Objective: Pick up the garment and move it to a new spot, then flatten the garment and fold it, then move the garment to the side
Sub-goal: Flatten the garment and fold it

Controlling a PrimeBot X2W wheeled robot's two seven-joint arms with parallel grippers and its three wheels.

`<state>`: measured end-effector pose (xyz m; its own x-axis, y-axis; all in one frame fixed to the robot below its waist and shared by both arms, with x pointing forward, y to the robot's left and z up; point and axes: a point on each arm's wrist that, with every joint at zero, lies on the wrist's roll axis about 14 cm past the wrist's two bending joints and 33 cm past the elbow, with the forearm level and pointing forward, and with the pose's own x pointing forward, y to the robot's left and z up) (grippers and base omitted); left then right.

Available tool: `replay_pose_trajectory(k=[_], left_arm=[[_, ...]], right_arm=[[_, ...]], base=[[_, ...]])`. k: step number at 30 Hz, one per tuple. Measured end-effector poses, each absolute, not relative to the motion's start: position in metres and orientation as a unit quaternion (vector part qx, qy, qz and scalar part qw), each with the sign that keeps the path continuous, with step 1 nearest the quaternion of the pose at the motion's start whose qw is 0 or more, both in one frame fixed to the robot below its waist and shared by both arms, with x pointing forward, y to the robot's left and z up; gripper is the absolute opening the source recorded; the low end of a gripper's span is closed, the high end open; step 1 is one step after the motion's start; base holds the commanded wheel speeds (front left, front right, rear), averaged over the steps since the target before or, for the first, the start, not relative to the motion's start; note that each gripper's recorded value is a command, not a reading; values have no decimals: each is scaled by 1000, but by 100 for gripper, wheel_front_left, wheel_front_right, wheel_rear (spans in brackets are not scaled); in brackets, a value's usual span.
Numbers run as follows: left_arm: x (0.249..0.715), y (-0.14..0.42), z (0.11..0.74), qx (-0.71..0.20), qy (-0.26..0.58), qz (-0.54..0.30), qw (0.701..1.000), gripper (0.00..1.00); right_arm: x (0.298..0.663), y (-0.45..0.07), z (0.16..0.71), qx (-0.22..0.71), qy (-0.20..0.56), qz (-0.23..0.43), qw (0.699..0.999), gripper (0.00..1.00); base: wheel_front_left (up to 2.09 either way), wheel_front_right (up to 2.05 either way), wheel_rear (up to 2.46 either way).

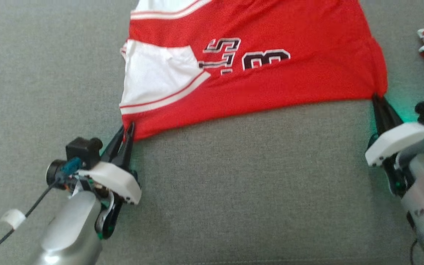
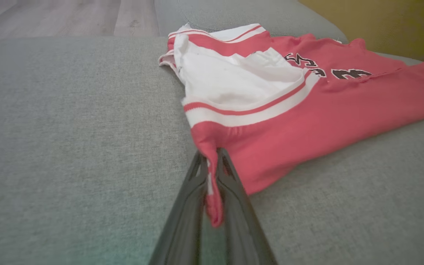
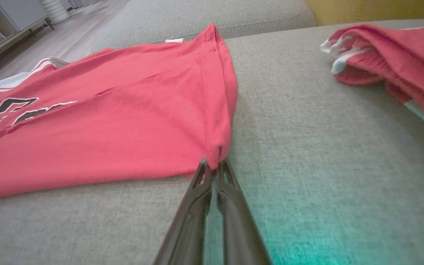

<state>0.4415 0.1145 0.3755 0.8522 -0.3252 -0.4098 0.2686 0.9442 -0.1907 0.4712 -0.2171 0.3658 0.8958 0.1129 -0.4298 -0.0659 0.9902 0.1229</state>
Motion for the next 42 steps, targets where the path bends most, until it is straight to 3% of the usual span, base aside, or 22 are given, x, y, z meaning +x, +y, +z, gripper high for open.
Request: replay_pose_trajectory(k=[17,23,24,25,26,31,38,42], left_arm=[[309,116,375,-34,286,-191,938,0],[299,114,381,-34,287,-189,938,0],[299,113,381,-34,288,-189,938,0],[298,112,380,-33,293,-190,936,36],[297,111,379,-33,296,-191,935,100],[322,113,390,-14,275,-193,942,100],[457,93,479,59,152,-255,953,100],[520,82,478,84,200,-276,936,100]], right_arm=[[349,-240,356,53,261,46,963,0],[325,-241,351,69,279,42,957,0],[323,-242,351,72,283,40,956,40],[321,-243,351,75,284,38,955,100],[321,-244,352,76,283,37,955,100],[339,-260,375,77,242,20,967,100],[372,-261,399,45,217,28,975,100],[389,-240,397,42,227,48,972,100]], base=[[0,0,0],[0,0,0],[0,0,0],[0,0,0],[0,0,0],[0,0,0],[0,0,0],[0,0,0]])
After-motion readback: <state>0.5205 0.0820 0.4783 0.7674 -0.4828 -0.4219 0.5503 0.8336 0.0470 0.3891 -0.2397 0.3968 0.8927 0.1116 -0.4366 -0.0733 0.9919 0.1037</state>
